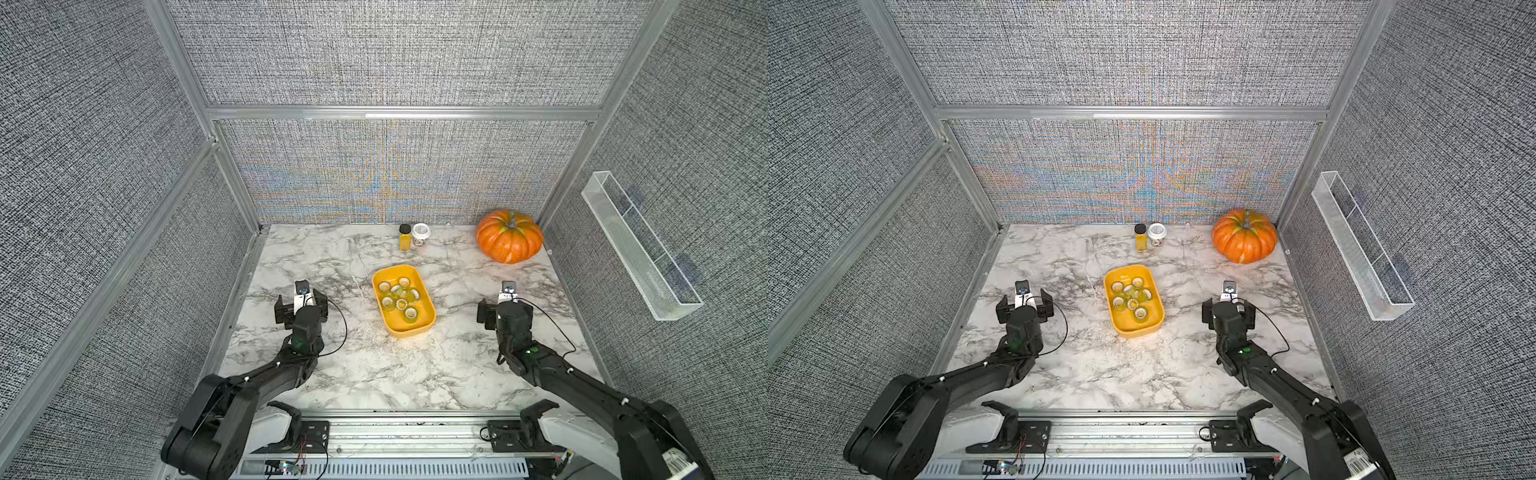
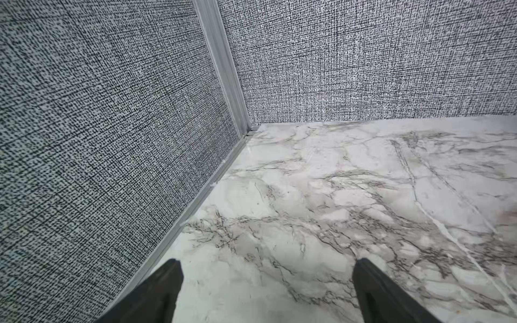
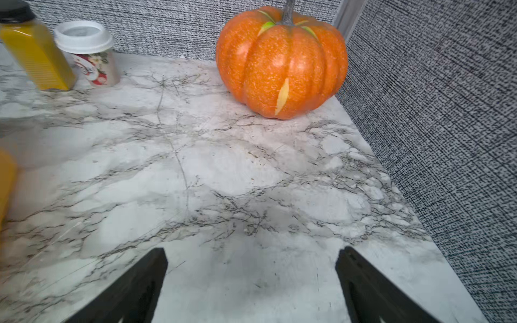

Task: Put the transparent tape into the storage box
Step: Reset both arms

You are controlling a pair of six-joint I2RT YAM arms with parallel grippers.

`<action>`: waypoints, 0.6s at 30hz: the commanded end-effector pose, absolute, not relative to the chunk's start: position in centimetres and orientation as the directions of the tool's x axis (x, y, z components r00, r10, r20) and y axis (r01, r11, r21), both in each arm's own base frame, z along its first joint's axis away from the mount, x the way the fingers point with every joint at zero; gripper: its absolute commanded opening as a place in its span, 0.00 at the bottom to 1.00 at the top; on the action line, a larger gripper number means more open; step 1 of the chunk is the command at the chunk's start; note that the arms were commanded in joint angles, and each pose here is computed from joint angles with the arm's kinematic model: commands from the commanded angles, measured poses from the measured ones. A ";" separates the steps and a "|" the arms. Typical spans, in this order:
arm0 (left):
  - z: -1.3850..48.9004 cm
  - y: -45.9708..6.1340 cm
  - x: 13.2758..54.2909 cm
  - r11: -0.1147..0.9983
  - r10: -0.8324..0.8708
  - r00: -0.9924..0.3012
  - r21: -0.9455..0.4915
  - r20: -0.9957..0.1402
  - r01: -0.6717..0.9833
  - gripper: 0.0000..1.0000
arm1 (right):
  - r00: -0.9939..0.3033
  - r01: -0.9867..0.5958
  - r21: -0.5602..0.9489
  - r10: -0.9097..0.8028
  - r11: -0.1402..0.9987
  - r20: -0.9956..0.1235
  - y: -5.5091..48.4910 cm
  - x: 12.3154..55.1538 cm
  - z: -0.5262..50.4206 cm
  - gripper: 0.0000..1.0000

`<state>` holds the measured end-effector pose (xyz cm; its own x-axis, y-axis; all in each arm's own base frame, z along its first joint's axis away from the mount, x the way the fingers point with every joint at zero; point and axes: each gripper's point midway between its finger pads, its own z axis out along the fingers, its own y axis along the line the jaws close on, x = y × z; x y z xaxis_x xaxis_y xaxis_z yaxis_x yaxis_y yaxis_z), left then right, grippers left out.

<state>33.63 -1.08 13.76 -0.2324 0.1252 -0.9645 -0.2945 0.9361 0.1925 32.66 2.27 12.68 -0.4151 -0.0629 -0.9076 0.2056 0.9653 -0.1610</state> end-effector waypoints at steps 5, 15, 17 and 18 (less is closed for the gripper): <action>15.6 -1.5 35.9 0.952 0.154 -0.113 0.178 -0.982 -0.250 1.00 | -0.285 0.254 -0.131 -0.055 0.958 -0.957 0.9 34.8 13.5 0.99; 14.7 -0.2 37.5 0.964 0.138 -0.122 0.162 -0.983 -0.212 1.00 | -0.252 0.260 -0.114 -0.047 0.959 -0.967 -1.5 36.6 13.0 0.99; 14.5 0.0 37.5 0.977 0.109 -0.120 0.129 -0.987 -0.172 1.00 | -0.213 0.244 -0.102 -0.049 0.965 -0.976 -1.4 36.8 13.4 0.99; 14.5 0.3 37.6 0.978 0.094 -0.117 0.113 -0.989 -0.173 1.00 | -0.206 0.230 -0.098 -0.050 0.968 -0.977 -1.3 37.0 13.5 0.99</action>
